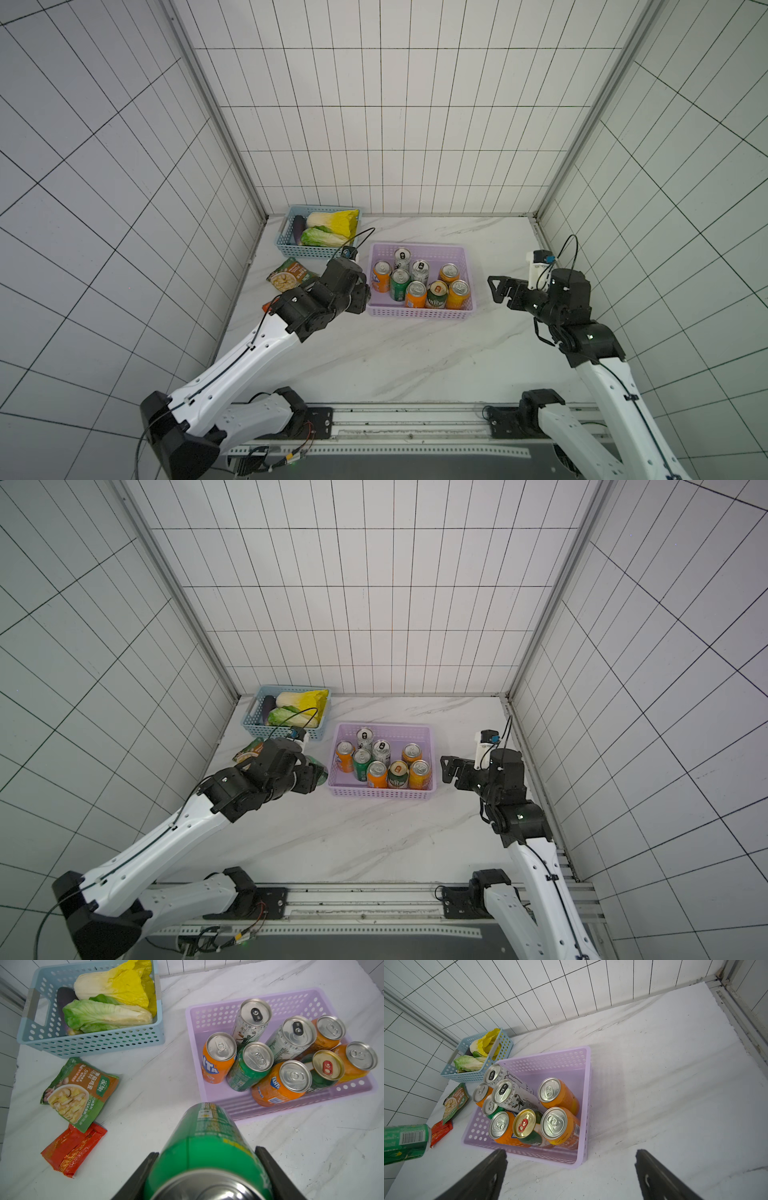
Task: Take out the drinks from the basket
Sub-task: Place the drink at the center of the board.
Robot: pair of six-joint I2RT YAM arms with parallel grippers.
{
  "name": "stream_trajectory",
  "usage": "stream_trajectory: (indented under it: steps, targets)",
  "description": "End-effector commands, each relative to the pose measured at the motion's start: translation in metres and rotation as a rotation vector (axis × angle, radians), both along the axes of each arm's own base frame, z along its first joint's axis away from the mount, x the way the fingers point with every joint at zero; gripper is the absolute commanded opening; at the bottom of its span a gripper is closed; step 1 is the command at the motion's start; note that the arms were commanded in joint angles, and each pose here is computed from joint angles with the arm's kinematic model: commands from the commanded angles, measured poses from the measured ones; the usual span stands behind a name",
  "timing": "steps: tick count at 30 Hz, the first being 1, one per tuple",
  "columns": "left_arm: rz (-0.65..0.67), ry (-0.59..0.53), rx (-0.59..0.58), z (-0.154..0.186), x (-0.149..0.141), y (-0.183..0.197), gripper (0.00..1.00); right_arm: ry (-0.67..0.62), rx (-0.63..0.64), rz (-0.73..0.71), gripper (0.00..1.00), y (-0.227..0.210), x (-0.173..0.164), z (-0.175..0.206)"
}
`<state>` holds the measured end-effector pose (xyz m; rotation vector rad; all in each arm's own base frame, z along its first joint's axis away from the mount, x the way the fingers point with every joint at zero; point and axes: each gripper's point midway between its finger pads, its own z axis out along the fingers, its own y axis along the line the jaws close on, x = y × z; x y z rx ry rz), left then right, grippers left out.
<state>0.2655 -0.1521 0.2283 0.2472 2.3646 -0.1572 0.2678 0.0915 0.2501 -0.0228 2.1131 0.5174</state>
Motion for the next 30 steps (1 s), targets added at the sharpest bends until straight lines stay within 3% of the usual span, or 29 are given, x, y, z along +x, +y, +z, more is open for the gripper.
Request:
stream_trajectory:
  steps: [1,6,18,30]
  targets:
    - [0.083,-0.048,-0.023,0.006,0.005,0.018,0.57,-0.014,-0.003,-0.029,0.99,-0.006,0.003,0.001]
    - [0.103,0.006,-0.059,-0.017,0.000,0.028,0.57,-0.014,-0.001,-0.032,0.99,-0.006,0.003,0.001]
    - [0.131,0.120,-0.001,-0.078,-0.001,0.030,0.57,-0.006,0.000,-0.032,1.00,-0.005,0.005,-0.003]
    - [0.121,0.210,0.042,-0.112,0.002,0.023,0.57,0.000,-0.002,-0.032,1.00,-0.005,0.005,-0.005]
